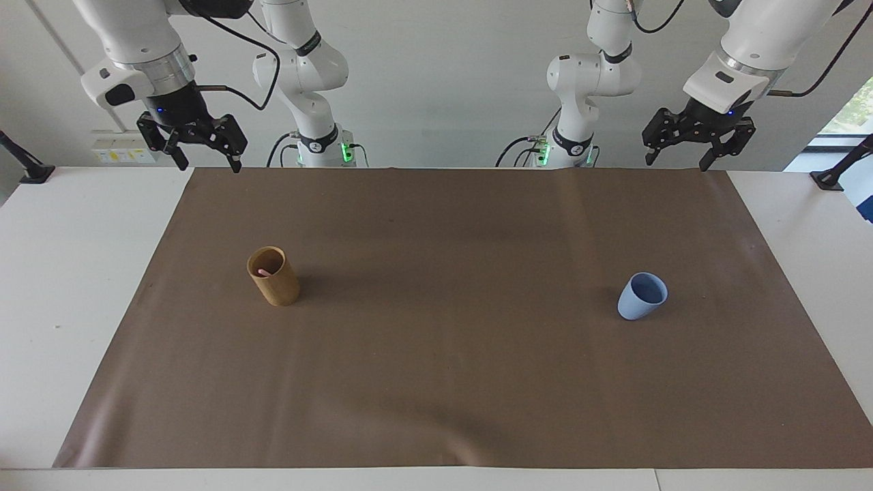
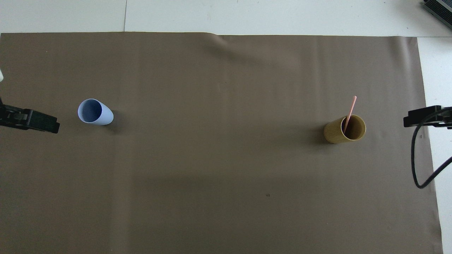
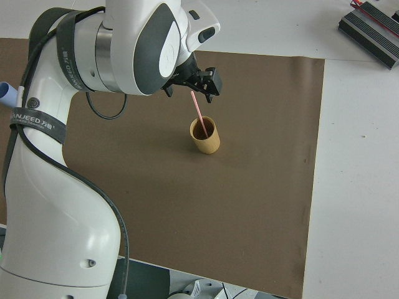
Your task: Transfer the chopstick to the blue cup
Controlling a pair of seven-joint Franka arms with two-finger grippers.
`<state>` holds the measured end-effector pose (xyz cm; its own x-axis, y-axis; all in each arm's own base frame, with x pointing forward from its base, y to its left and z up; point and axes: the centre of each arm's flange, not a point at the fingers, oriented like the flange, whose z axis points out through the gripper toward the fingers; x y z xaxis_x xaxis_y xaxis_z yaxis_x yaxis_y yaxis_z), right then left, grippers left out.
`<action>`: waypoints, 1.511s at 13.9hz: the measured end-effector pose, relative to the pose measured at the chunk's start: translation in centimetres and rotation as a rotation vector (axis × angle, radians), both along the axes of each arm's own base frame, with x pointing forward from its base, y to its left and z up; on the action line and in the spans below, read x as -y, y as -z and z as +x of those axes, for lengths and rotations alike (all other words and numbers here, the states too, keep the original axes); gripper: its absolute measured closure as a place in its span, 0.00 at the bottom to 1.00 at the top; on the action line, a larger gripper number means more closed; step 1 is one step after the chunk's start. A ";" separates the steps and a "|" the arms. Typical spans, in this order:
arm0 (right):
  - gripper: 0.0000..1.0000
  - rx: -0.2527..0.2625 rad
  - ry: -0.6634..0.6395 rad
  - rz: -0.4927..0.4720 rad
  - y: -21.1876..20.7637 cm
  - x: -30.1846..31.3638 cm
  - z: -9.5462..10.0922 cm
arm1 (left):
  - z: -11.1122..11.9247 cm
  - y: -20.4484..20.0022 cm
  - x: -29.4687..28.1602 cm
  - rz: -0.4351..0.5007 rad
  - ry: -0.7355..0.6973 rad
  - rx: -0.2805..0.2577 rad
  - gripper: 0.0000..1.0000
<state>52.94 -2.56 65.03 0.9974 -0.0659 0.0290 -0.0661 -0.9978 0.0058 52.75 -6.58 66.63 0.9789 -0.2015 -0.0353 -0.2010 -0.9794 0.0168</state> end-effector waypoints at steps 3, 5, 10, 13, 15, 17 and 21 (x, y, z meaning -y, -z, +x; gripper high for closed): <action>0.00 0.000 0.000 0.000 0.0 0.0 0.0 | 0.0 0.0 -0.2 0.000 -0.004 0.001 0.00; 0.00 0.000 0.000 0.000 0.0 0.0 0.0 | 0.2 -0.2 -0.2 -0.002 -0.003 0.019 0.00; 0.00 0.000 0.000 0.000 0.0 0.0 0.0 | 1.0 -0.1 -0.1 -0.009 0.000 0.075 0.00; 0.00 0.000 0.000 0.000 0.0 0.0 0.0 | 1.5 1.4 -0.6 -0.009 -0.004 0.071 0.00; 0.00 0.000 0.000 0.000 0.0 0.0 0.0 | 2.4 3.7 -1.6 -0.010 -0.018 0.088 0.00; 0.00 0.000 0.000 0.000 0.0 0.0 0.0 | 3.6 6.8 -2.7 -0.011 -0.024 0.121 0.00; 0.00 0.000 0.000 0.000 0.0 0.0 0.0 | 5.3 12.7 -4.0 -0.013 -0.033 0.141 0.00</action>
